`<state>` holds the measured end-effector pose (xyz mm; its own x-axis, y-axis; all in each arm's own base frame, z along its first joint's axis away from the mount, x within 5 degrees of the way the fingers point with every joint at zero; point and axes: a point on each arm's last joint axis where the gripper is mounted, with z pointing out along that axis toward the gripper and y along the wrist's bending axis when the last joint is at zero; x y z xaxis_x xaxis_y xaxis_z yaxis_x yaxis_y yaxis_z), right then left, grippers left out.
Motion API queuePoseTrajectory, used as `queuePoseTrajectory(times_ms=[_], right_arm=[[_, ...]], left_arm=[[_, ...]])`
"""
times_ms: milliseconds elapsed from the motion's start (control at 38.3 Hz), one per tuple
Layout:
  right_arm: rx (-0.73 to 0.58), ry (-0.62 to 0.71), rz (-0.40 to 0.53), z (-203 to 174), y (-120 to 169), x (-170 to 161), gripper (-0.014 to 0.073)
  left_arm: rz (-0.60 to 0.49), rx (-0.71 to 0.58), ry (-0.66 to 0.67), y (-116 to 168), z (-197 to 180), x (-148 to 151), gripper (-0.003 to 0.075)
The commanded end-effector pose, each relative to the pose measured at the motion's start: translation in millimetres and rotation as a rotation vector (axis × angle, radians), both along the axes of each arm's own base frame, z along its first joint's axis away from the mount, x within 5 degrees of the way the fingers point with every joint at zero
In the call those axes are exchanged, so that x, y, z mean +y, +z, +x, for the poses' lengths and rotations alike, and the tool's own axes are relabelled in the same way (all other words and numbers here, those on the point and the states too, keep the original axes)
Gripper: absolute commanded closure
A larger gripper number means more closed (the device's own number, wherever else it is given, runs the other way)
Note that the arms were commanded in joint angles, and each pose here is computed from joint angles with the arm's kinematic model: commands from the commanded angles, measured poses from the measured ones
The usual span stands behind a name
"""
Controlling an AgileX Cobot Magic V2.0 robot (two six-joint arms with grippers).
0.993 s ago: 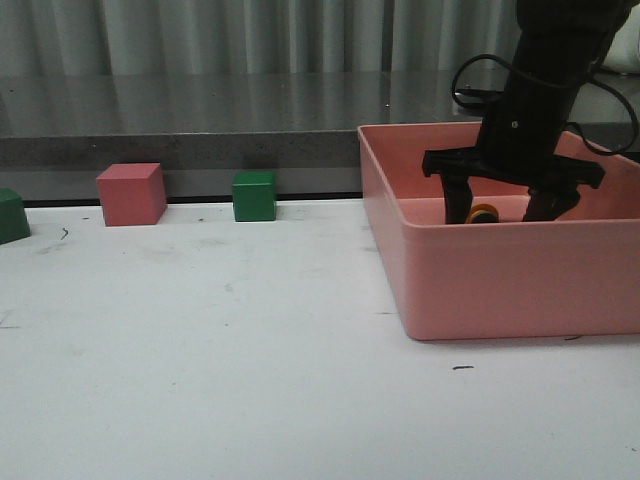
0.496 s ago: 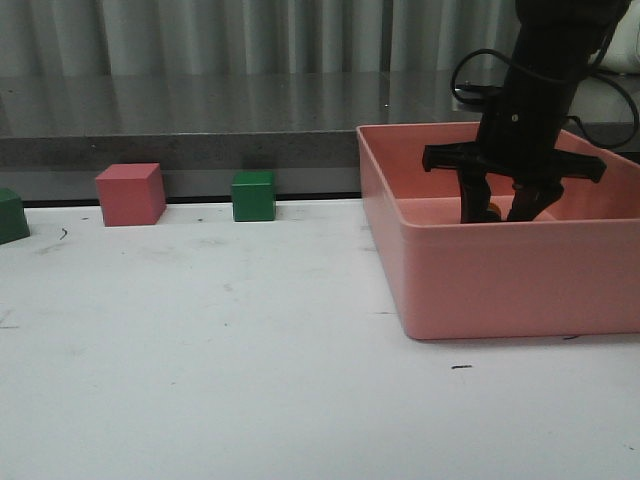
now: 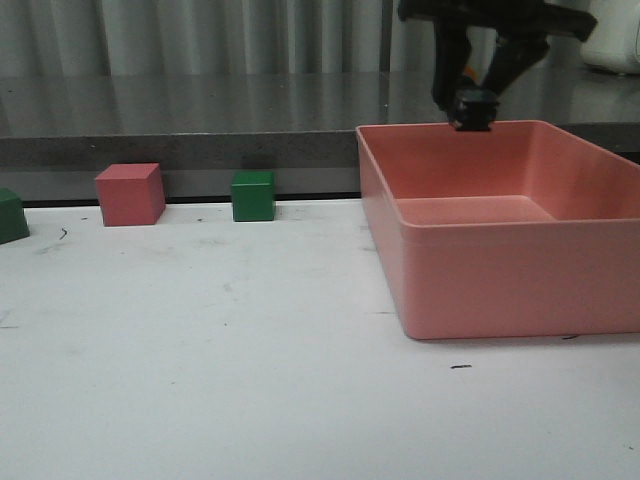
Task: Place and stand button with both arms
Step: 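Carry the button out of the bin and lower it onto the table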
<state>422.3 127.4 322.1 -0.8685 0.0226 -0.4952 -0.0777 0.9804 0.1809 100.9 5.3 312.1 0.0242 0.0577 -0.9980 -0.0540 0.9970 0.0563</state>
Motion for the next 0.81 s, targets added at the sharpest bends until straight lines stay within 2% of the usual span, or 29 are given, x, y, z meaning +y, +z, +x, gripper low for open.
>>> queuePoseTrajectory(times_ms=[0,183,366,522,627,784], right_arm=[[-0.133,0.08,0.042,-24.9,49.0,25.5,0.0358],[-0.121,0.239,0.09,-51.6,48.6,89.9,0.0358],[-0.116,0.385,0.154,-76.6,32.1,157.6,0.0358],[-0.059,0.483,0.162,-92.2,10.0,209.9,0.0358],[-0.022,0.493,0.165,-92.1,-4.9,233.0,0.0358],[0.04,0.411,0.162,-76.4,-26.7,241.8,0.0358]], left_arm=[[-0.002,-0.096,-0.021,17.5,0.3,-1.9,0.0125],[-0.002,-0.096,-0.021,17.5,0.3,-1.9,0.0125],[-0.002,-0.096,-0.021,17.5,0.3,-1.9,0.0125],[-0.002,-0.096,-0.021,17.5,0.3,-1.9,0.0125],[-0.002,-0.096,-0.021,17.5,0.3,-1.9,0.0125],[-0.002,-0.096,-0.021,17.5,0.3,-1.9,0.0125]])
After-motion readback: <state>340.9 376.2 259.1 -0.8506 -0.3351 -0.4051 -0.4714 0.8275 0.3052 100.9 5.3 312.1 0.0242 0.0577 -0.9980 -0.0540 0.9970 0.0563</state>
